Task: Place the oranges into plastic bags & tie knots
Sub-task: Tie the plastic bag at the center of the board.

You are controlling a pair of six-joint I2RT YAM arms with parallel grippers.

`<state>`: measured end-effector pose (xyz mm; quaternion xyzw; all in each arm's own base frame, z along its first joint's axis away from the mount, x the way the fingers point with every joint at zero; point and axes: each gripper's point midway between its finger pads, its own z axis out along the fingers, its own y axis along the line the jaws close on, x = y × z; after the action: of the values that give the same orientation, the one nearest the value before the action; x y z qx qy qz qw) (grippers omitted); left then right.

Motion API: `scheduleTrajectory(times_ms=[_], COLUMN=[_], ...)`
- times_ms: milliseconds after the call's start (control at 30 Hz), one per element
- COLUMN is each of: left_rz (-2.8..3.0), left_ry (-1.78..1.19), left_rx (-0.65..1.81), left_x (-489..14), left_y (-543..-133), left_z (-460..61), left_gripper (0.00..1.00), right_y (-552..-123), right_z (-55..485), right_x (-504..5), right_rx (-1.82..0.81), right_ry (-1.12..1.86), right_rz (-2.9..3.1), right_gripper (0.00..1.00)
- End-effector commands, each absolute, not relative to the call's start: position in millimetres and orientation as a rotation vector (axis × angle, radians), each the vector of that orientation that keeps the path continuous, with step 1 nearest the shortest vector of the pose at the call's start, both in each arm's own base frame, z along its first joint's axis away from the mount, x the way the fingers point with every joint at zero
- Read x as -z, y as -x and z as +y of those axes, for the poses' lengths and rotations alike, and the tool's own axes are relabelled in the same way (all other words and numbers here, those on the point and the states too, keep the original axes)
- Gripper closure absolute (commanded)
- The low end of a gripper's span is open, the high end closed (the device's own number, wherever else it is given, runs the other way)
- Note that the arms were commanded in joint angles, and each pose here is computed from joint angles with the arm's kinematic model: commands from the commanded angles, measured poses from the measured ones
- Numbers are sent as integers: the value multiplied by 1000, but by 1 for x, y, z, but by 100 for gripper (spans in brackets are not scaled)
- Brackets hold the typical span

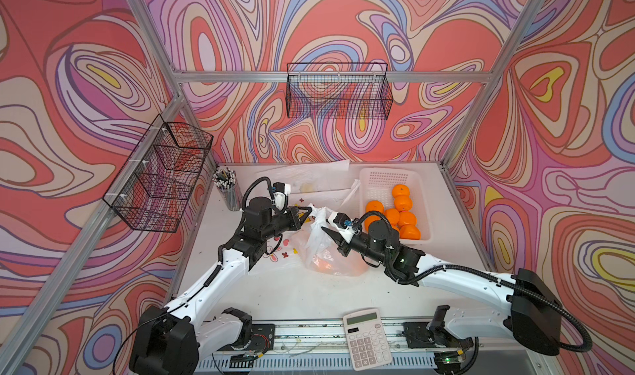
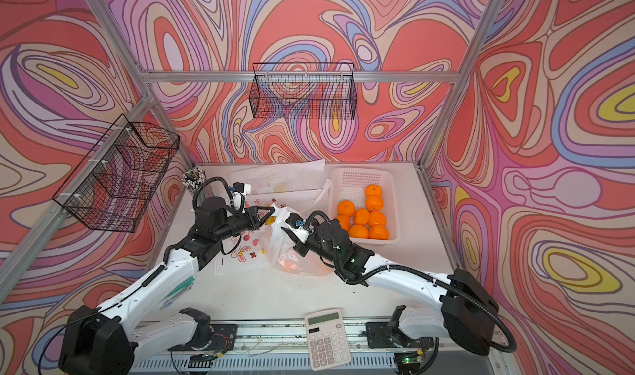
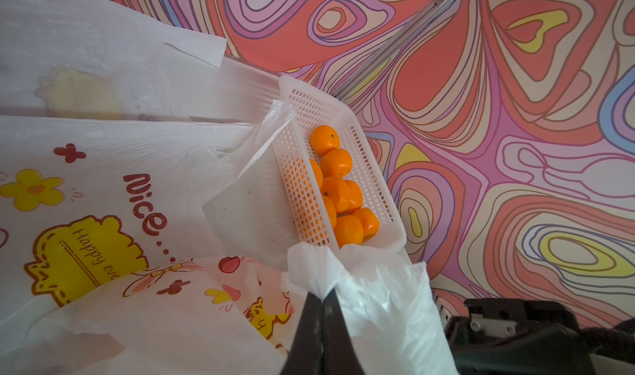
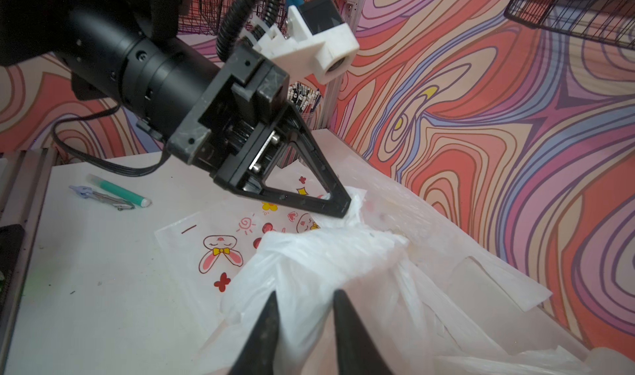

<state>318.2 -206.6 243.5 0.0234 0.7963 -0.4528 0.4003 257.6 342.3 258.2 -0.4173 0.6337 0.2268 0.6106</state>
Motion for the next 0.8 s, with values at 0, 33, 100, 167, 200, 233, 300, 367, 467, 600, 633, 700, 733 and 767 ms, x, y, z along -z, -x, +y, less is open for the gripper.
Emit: scheduleTrajectory(times_ms=[0, 33, 100, 167, 200, 233, 300, 367, 467, 600, 633, 700, 733, 767], left_rz=[2003, 2007, 2005, 1997, 1991, 1981, 1957, 1920, 1852, 1765, 1746, 1716, 1695, 1681], left_ry=[-67, -65, -64, -62, -61, -66, -81, -112, -172, -221, -228, -235, -241, -242], left_rx=[1105, 1070, 1001, 939, 911, 888, 847, 837, 839, 805, 798, 778, 767, 757], left_x=[-248, -248, -250, -255, -259, -263, -272, -287, -320, -367, -378, -395, -405, -412], left_y=[-321, -323, -326, -331, -333, -335, -339, -340, -340, -336, -334, -328, -324, -320], left_z=[-202, -199, -191, -183, -179, -177, -173, -174, -177, -175, -174, -170, -168, -165], left_gripper=[100, 100, 100, 100, 100, 100, 100, 100, 100, 100, 100, 100, 100, 100], right_y=[-258, -258, -258, -260, -261, -262, -266, -264, -267, -275, -277, -281, -283, -285], right_z=[341, 338, 329, 319, 313, 307, 294, 289, 282, 291, 296, 303, 306, 307], right_x=[-272, -272, -271, -269, -266, -264, -259, -264, -287, -331, -341, -354, -360, -364], right_rx=[-511, -508, -495, -477, -467, -453, -423, -438, -446, -450, -461, -470, -477, -478], right_ry=[940, 933, 899, 857, 832, 810, 747, 705, 632, 618, 626, 621, 617, 605], right_rz=[1427, 1434, 1461, 1503, 1538, 1570, 1639, 1668, 1675, 1661, 1657, 1656, 1653, 1652], right_gripper=[100, 100, 100, 100, 100, 100, 100, 100, 100, 100, 100, 100, 100, 100])
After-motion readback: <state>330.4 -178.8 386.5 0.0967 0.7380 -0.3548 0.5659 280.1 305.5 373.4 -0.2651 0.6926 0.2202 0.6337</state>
